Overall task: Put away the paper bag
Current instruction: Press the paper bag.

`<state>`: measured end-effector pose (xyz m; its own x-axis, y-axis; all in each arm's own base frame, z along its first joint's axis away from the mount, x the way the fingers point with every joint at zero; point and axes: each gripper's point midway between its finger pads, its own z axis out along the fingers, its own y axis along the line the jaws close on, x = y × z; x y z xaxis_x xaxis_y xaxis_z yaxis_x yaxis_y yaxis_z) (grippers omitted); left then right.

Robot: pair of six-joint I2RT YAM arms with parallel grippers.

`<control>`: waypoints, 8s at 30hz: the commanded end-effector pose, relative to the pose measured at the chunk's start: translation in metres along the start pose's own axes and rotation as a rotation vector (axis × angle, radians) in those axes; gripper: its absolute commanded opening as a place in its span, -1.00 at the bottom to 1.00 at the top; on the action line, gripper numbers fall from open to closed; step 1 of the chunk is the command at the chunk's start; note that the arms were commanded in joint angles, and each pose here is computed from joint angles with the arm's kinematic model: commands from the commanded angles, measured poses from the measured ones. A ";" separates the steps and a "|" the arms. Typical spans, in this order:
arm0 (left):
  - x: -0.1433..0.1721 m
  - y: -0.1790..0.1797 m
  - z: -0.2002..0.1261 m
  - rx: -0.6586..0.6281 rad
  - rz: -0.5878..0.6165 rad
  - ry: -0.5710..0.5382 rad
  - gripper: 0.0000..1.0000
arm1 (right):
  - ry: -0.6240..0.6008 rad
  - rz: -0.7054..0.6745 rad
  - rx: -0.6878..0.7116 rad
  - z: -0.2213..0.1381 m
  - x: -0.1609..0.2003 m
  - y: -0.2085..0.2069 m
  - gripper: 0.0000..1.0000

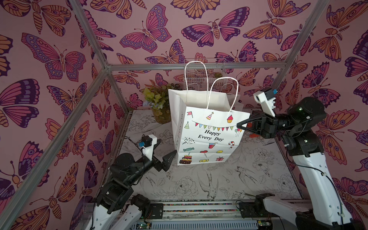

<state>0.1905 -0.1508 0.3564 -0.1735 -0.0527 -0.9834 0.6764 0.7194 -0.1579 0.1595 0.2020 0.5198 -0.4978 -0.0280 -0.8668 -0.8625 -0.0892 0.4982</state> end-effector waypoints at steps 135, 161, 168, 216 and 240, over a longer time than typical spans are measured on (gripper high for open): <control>-0.039 -0.076 0.063 0.766 -0.304 0.034 -0.86 | -0.067 -0.047 0.436 0.035 0.066 -0.062 0.05; -0.134 -0.040 0.088 0.986 -0.557 0.173 -0.80 | -0.060 0.028 0.565 0.014 0.118 -0.117 0.98; -0.144 -0.045 0.082 0.994 -0.571 0.176 -0.78 | -0.072 0.049 0.467 0.028 0.115 -0.119 0.98; -0.129 -0.055 0.057 0.908 -0.576 0.071 -0.99 | -0.220 -0.097 0.019 0.039 0.074 -0.006 0.96; -0.122 -0.046 0.059 0.822 -0.574 0.018 -1.00 | -0.311 -0.130 0.120 0.070 0.044 -0.016 0.35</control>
<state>0.2182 -0.2211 0.4820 -0.6576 -0.1920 -0.7285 0.7532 -0.1429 -0.6421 0.1378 0.2700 0.4616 -0.4137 0.2408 -0.8780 -0.9049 -0.0030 0.4256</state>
